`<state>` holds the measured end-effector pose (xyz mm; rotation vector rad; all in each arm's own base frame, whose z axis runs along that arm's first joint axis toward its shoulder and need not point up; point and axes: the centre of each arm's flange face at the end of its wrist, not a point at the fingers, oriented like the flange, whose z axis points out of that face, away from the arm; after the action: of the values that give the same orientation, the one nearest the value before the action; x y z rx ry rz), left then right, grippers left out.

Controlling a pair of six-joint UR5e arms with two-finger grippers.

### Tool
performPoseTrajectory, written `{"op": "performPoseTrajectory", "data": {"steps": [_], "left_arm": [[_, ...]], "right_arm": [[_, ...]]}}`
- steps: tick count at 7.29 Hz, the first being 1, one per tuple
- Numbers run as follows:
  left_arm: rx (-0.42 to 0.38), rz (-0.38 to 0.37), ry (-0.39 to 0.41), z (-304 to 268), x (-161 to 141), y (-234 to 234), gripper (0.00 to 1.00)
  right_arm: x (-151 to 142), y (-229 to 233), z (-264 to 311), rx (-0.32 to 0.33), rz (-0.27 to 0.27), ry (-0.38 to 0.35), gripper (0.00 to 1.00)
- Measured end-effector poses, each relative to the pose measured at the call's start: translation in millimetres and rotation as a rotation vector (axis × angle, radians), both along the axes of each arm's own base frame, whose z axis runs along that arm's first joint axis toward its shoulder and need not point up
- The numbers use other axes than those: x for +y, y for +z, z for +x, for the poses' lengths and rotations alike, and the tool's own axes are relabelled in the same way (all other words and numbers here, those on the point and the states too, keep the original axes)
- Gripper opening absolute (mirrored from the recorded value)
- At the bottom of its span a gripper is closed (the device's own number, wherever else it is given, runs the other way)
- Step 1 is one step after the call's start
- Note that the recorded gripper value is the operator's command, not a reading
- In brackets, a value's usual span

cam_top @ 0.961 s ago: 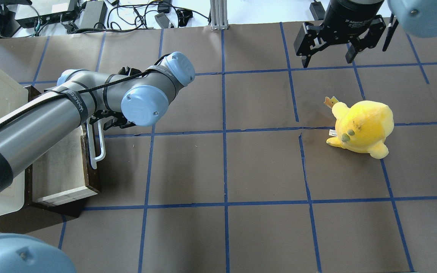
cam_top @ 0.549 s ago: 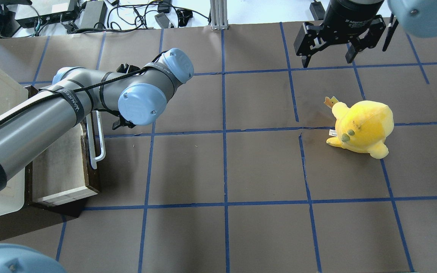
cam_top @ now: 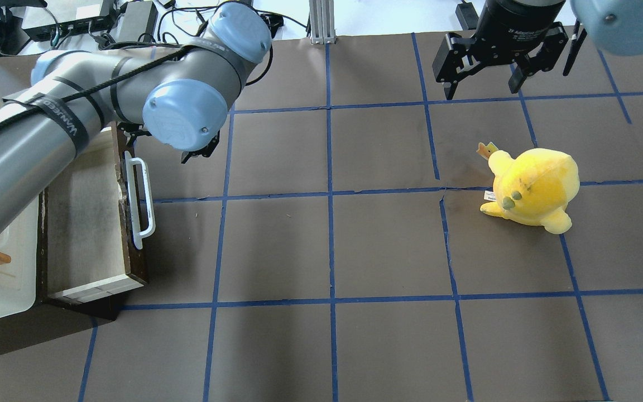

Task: Pull drawer sideways
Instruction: 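Open the left gripper and lift it away from the handle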

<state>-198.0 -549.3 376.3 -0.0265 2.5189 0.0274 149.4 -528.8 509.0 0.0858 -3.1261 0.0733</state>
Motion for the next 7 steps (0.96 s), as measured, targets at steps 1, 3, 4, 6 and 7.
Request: {"op": "performPoseTrajectory", "data": {"steps": [1, 3, 4, 6, 7], "left_arm": [[0.123, -0.03, -0.018, -3, 8, 38, 1.0], [0.371, -0.066, -0.039, 16, 24, 96, 1.0], [0.461, -0.072, -0.039, 27, 39, 118, 1.0], [0.546, -0.094, -0.077, 40, 66, 151, 1.0], [0.582, -0.106, -0.11, 47, 68, 154, 1.0]], "right_arm": [[0, 0, 0, 0.0, 0.0, 0.0, 1.0], [0, 0, 0, 0.0, 0.0, 0.0, 1.0], [0, 0, 0, 0.0, 0.0, 0.001, 1.0], [0, 0, 0, 0.0, 0.0, 0.0, 1.0], [0, 0, 0, 0.0, 0.0, 0.0, 1.0]]}}
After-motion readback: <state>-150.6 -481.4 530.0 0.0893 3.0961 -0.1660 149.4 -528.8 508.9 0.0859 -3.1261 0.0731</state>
